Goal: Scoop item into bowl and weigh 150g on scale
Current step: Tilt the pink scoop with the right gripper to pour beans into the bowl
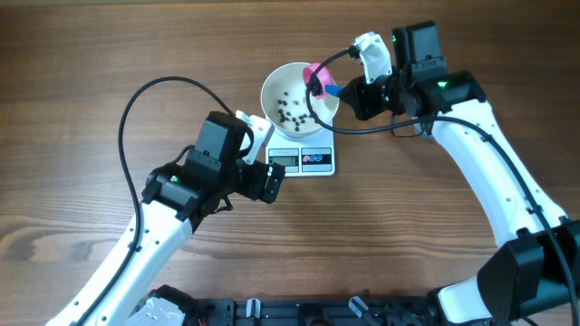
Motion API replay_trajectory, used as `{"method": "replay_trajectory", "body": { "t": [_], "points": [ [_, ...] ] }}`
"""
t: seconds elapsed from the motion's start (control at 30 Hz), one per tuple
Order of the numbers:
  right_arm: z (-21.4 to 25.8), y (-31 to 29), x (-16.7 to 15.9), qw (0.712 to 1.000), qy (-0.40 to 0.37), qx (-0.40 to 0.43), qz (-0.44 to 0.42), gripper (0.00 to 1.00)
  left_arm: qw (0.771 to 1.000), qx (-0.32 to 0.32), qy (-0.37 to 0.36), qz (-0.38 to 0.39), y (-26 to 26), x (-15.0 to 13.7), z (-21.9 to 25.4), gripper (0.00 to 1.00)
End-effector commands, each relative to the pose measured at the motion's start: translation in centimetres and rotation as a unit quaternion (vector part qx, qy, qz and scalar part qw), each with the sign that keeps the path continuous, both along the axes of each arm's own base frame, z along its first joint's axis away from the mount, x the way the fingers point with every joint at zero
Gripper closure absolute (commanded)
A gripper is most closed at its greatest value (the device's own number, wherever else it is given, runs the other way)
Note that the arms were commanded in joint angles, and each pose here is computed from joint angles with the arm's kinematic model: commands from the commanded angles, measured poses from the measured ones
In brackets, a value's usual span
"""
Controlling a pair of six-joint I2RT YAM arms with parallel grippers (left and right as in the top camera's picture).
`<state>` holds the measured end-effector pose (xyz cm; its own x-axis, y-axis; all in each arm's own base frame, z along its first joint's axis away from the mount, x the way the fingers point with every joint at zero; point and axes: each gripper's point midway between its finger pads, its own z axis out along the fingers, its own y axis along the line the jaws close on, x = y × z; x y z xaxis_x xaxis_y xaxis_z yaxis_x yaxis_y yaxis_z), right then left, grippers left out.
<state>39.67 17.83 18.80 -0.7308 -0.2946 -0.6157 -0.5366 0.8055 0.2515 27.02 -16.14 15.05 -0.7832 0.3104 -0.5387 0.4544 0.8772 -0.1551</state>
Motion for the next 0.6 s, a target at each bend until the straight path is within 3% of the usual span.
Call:
{"method": "replay_trajectory", "body": {
  "t": [0.0,0.33,0.57],
  "points": [
    [2.0,-0.3,-0.1,0.999,-0.038,-0.008,0.008,0.96,1.0,-0.002,-0.01,0.002,-0.2,0.4,0.7,0.0],
    [2.2,0.5,-0.5,0.997,-0.056,-0.021,0.04,0.96,1.0,-0.002,-0.01,0.002,-0.2,0.4,0.7,0.0],
    [1.5,0.9,-0.4,0.99,-0.09,-0.106,0.039,0.96,1.0,-0.002,-0.01,0.002,-0.2,0.4,0.7,0.0]
  ]
}}
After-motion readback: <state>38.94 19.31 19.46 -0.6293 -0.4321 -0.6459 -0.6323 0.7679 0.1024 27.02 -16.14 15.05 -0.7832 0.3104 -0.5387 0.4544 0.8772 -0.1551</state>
